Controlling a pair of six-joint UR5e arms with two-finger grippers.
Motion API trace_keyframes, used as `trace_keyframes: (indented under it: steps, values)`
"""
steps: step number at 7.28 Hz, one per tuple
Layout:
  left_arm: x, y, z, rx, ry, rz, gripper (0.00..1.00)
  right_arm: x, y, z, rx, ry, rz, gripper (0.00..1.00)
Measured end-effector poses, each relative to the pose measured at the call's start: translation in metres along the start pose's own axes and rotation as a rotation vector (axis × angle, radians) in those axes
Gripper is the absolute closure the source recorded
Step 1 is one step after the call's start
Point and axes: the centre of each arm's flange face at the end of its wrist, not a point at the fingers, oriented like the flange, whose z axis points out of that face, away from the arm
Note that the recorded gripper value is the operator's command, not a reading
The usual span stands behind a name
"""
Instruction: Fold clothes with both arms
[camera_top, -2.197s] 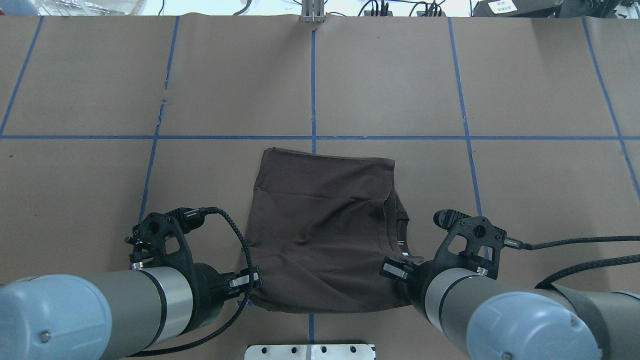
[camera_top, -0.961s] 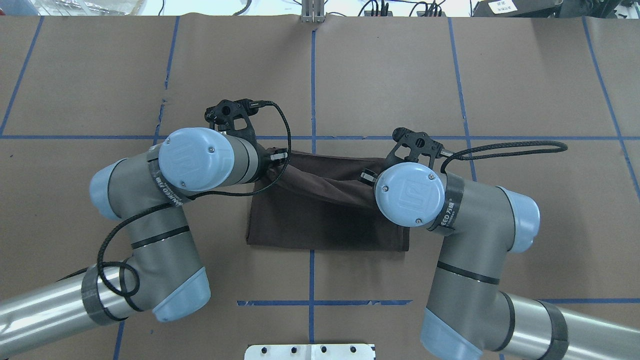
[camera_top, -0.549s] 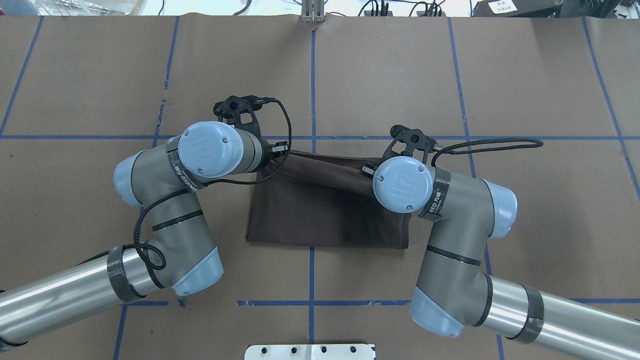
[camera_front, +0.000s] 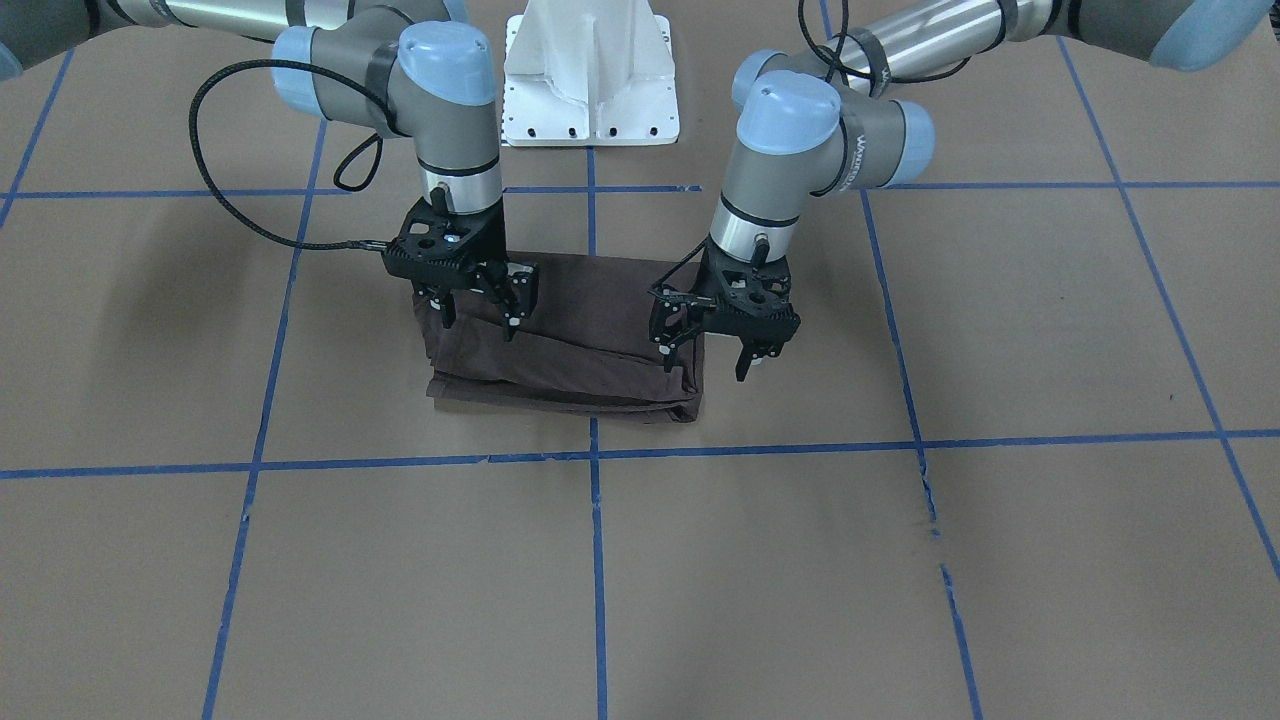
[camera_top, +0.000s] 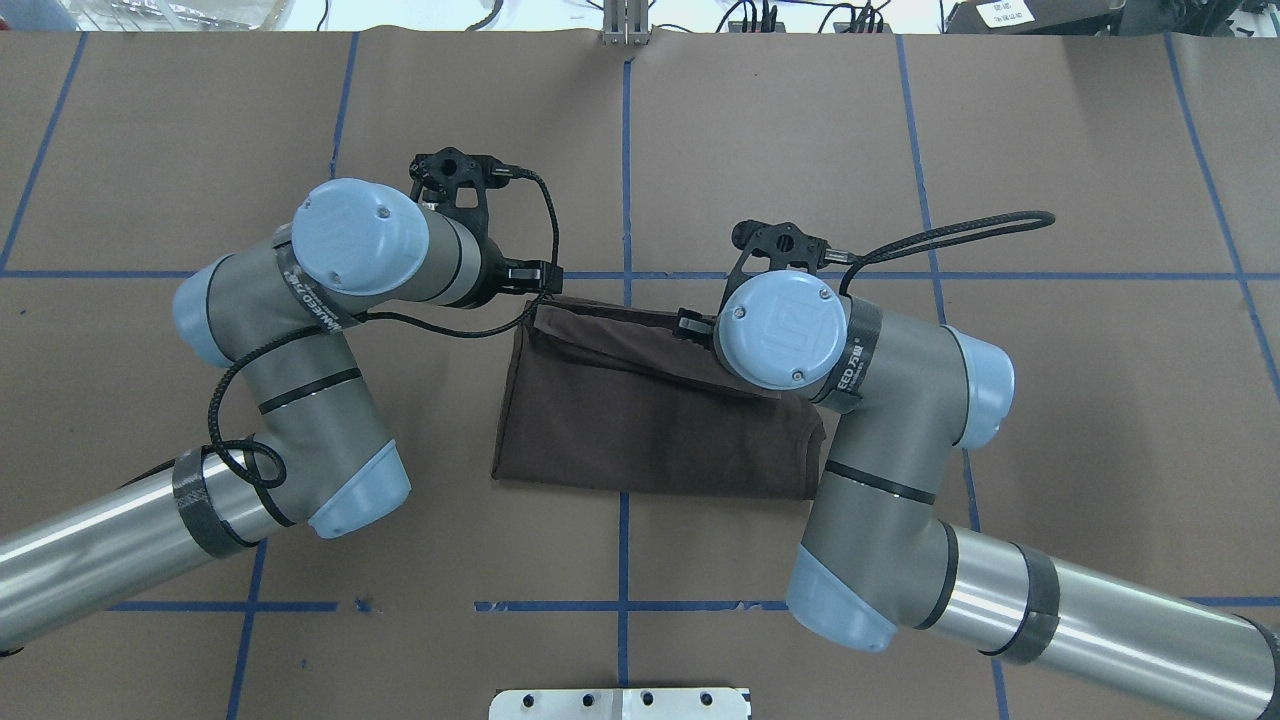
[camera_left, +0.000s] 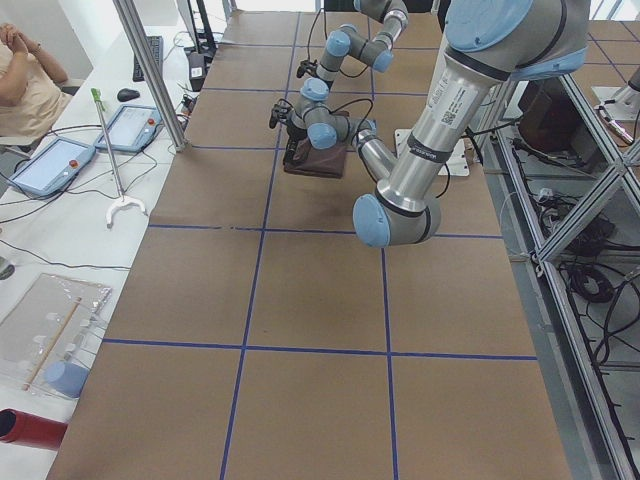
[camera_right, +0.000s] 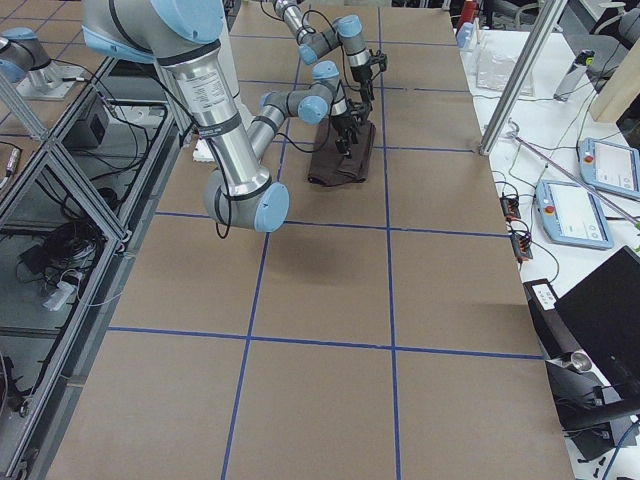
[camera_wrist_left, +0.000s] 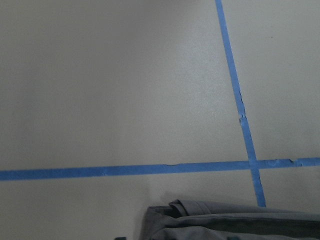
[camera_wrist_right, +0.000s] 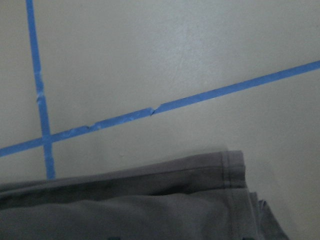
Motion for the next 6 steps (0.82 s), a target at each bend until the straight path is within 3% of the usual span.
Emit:
trace_keyframes:
  steps: [2, 4, 6]
  values:
    - [-0.01, -0.001, -0.001, -0.001, 0.011, 0.007, 0.0, -0.01, 0.035, 0.018, 0.047, 0.03, -0.151, 0.0]
    - [-0.011, -0.001, -0.001, -0.001, 0.013, 0.006, 0.0, -0.006, 0.046, 0.045, 0.071, 0.09, -0.275, 0.0]
    - [-0.014, 0.0, 0.0, -0.003, 0.01, 0.005, 0.0, -0.002, 0.048, 0.059, 0.076, 0.122, -0.314, 0.0]
